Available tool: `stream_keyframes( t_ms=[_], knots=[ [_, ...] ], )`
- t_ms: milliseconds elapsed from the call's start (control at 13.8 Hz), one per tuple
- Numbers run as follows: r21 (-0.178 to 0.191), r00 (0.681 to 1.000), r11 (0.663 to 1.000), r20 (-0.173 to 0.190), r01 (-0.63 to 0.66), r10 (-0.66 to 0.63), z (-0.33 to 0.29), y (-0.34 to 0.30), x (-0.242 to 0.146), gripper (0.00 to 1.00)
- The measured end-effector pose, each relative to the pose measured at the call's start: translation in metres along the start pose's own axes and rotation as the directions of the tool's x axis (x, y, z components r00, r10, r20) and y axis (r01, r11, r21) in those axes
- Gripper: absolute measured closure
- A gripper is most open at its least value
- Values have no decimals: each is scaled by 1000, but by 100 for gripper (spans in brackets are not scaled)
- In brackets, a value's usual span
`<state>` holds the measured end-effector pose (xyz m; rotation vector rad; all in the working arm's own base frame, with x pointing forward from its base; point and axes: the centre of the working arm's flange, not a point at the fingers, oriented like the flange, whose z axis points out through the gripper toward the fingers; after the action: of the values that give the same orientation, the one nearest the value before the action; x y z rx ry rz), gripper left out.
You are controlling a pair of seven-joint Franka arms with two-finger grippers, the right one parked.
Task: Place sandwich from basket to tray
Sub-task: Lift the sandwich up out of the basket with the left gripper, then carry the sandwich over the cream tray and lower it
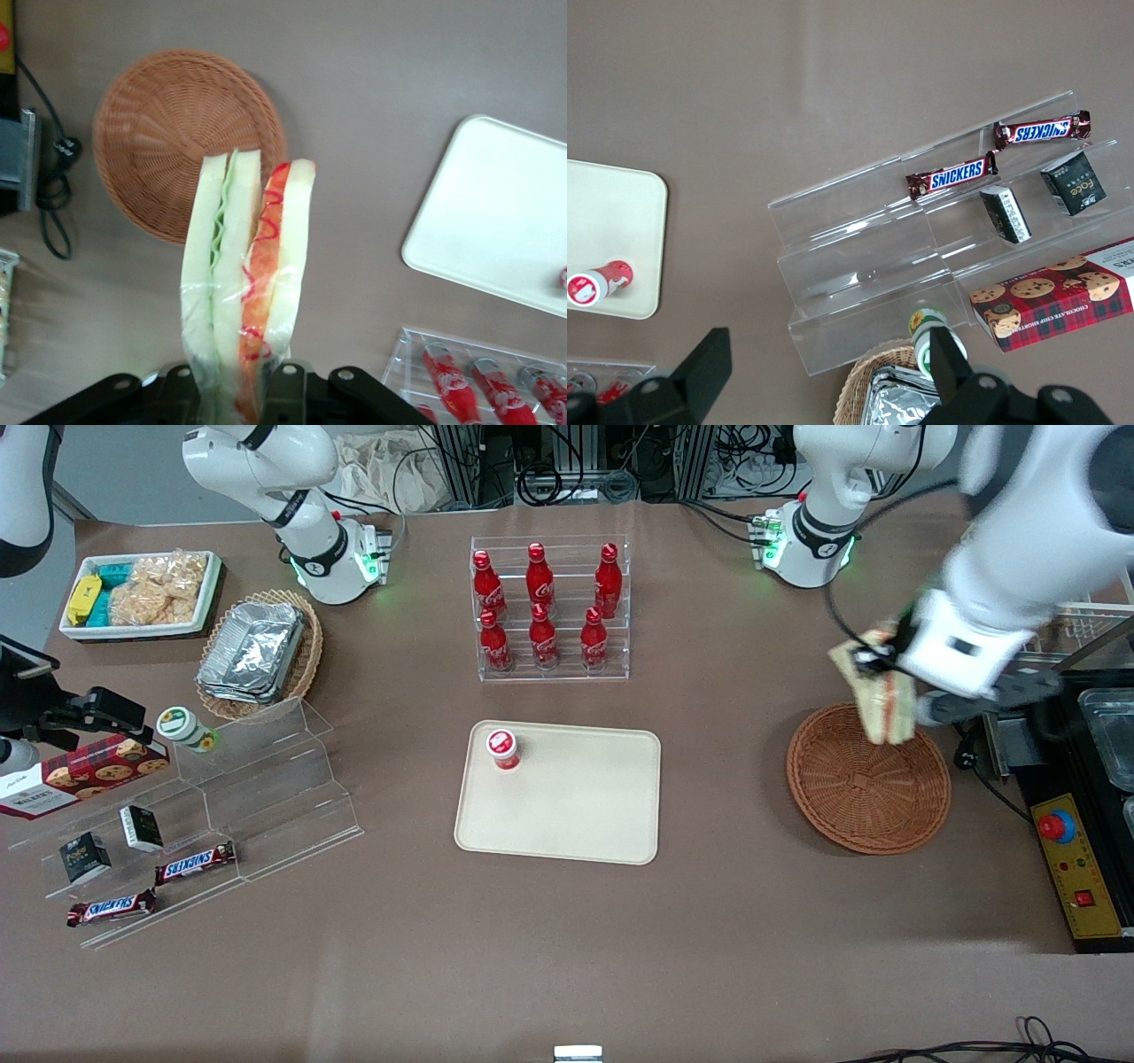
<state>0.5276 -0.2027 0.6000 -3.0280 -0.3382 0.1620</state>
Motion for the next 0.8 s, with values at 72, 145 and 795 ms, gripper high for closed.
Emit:
stream_keyframes(
  t_ms=[72,145,795],
  knots=[
    [32,1000,999,-8,-2,2,7,39,-22,78],
    [56,1000,998,-9,-9,10,21,78,-41,78],
    [-45,999,999,-39,18,-20,265,246,9,78]
  ],
)
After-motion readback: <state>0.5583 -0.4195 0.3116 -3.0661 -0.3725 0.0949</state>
